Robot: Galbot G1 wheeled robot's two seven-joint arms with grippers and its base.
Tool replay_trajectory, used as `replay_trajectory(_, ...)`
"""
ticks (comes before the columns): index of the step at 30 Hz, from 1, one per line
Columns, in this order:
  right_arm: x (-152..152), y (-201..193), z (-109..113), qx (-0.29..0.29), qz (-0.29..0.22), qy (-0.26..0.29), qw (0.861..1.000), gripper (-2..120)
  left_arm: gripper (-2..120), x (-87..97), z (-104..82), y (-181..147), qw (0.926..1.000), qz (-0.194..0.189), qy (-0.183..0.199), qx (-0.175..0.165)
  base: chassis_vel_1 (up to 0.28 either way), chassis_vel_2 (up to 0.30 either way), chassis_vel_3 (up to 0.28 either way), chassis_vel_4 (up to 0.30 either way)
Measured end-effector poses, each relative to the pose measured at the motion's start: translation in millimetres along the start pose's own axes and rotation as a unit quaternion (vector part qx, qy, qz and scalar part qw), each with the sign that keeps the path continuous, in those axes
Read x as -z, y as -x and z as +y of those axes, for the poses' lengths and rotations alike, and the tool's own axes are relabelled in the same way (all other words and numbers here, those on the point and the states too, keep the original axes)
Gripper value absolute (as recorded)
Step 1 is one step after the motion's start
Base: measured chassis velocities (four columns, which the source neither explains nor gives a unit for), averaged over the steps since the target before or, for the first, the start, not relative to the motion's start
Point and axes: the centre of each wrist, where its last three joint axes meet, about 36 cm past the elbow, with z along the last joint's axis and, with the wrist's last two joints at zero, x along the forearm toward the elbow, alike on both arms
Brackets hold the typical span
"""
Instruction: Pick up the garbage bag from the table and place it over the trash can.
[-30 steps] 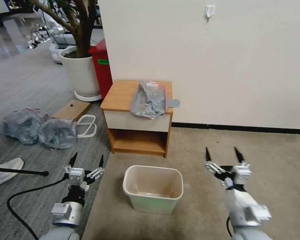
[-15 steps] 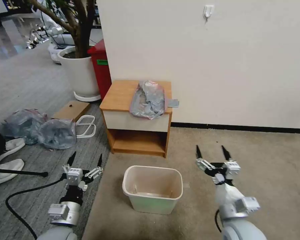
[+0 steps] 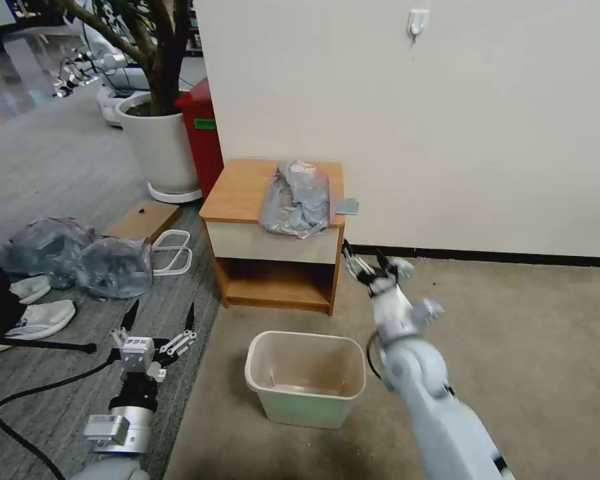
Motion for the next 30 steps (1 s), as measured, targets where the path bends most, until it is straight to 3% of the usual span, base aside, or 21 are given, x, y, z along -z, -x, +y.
replay_trajectory(9, 11.5, 51.6, -18.9, -0.026, -0.011, 0.052, 0.998, 100, 100, -1.3, -5.4, -7.6, 1.0, 0.006, 0.002, 0.006, 0.0, 0.0, 0.0, 0.0)
replay_trajectory(22, 3.7, 66.7, -17.4, -0.036, -0.009, 0.09, 0.995, 100, 100, 3.4, -10.7, -8.5, 1.0, 0.001, 0.002, 0.003, 0.0, 0.0, 0.0, 0.0)
replay_trajectory(30, 0.9, 73.1, -17.6, -0.042, -0.009, 0.09, 0.995, 90, 100, 0.9, -13.2, -8.7, 1.0, 0.001, 0.001, 0.006, 0.0, 0.0, 0.0, 0.0)
